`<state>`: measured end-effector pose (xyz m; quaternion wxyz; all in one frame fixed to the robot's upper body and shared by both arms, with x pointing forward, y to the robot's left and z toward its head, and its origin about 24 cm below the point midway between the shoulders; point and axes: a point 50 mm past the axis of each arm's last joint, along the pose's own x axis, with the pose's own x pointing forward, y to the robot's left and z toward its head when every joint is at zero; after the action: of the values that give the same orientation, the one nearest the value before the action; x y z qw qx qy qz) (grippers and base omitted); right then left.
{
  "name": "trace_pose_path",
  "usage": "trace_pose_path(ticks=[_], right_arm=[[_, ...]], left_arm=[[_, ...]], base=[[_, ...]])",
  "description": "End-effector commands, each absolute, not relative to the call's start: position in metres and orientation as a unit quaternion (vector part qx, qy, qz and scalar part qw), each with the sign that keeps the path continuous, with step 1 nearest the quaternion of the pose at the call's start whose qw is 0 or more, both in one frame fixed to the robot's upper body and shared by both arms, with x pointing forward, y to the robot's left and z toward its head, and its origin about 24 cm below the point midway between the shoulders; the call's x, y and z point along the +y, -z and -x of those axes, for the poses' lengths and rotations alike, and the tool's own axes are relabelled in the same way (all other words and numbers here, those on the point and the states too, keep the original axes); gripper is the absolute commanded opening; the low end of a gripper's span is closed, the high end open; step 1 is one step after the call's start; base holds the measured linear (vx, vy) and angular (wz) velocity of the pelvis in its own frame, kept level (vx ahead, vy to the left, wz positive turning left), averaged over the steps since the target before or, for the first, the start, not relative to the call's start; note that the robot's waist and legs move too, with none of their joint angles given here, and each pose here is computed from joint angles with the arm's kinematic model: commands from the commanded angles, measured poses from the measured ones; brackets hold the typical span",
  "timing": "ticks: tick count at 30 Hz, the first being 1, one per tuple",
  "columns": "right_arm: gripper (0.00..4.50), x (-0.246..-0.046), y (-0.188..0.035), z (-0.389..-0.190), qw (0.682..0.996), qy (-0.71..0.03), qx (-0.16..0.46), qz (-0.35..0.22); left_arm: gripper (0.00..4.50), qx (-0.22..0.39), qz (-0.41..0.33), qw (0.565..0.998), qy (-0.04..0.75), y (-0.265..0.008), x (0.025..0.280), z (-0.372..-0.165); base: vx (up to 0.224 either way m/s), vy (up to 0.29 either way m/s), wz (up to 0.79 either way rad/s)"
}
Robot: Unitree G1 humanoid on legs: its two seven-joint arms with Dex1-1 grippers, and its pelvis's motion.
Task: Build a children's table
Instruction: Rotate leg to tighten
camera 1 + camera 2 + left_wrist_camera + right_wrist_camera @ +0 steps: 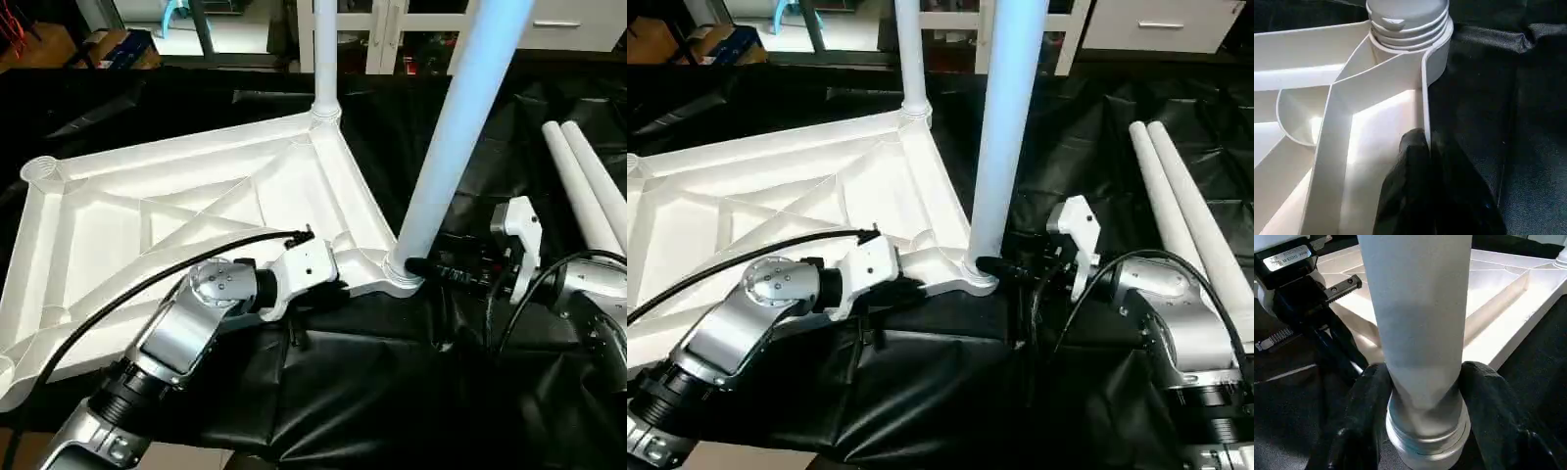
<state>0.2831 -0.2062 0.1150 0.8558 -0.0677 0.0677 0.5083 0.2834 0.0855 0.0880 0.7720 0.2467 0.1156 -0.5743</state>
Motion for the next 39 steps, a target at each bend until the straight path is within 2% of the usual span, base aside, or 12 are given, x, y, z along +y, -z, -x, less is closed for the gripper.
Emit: trace_pose_path(ticks=[1,11,17,20,22,26,29,31,34,35,36,39], right_arm=[[1.99,-0.207,-0.119,-0.284,0.855,-0.51,0.059,0.069],[1.91,-0.206,-0.11,-0.289,0.879,-0.471,0.057,0.05],[1.91,-0.184,-0.068,-0.306,0.957,-0.27,0.1,-0.026],[1.91,-0.178,-0.061,-0.311,0.967,-0.226,0.105,-0.05],[1.91,-0.171,-0.052,-0.326,0.987,-0.078,0.098,-0.1],[1.91,-0.165,-0.051,-0.334,0.989,-0.012,0.085,-0.117],[1.91,-0.141,-0.067,-0.345,0.991,-0.077,0.043,-0.102],[1.91,-0.136,-0.073,-0.345,0.989,-0.111,0.028,-0.091],[1.91,-0.138,-0.089,-0.341,0.981,-0.187,-0.017,-0.046],[2.47,-0.14,-0.095,-0.338,0.975,-0.217,-0.034,-0.025],[2.61,-0.147,-0.105,-0.332,0.967,-0.251,-0.049,0.01],[2.73,-0.155,-0.114,-0.327,0.958,-0.278,-0.054,0.034]], left_arm=[[0.0,0.139,-0.252,0.747,0.599,-0.076,0.082,-0.274],[0.0,0.148,-0.248,0.748,0.597,-0.073,0.075,-0.272],[0.0,0.156,-0.223,0.79,0.55,-0.079,0.04,-0.284],[0.0,0.153,-0.213,0.801,0.538,-0.083,0.031,-0.288],[0.0,0.151,-0.182,0.824,0.514,-0.093,0.007,-0.294],[0.0,0.145,-0.167,0.835,0.503,-0.099,-0.005,-0.296],[0.0,0.138,-0.169,0.847,0.484,-0.104,-0.005,-0.301],[0.0,0.139,-0.172,0.85,0.479,-0.104,-0.001,-0.303],[0.0,0.141,-0.181,0.852,0.47,-0.101,0.012,-0.306],[0.0,0.145,-0.184,0.853,0.465,-0.099,0.018,-0.307],[0.0,0.149,-0.189,0.855,0.46,-0.096,0.028,-0.307],[0.0,0.153,-0.19,0.855,0.457,-0.094,0.036,-0.307]], base=[[0.0,0.0,0.0],[0.0,0.0,0.0],[-0.009,0.001,-0.01],[0.0,0.0,0.0],[0.0,0.0,0.0],[0.0,0.0,0.0],[0.0,0.0,0.0],[0.0,0.0,0.0],[0.0,0.0,0.0],[0.0,0.0,0.0],[0.0,0.0,0.0],[0.037,-0.013,0.08]])
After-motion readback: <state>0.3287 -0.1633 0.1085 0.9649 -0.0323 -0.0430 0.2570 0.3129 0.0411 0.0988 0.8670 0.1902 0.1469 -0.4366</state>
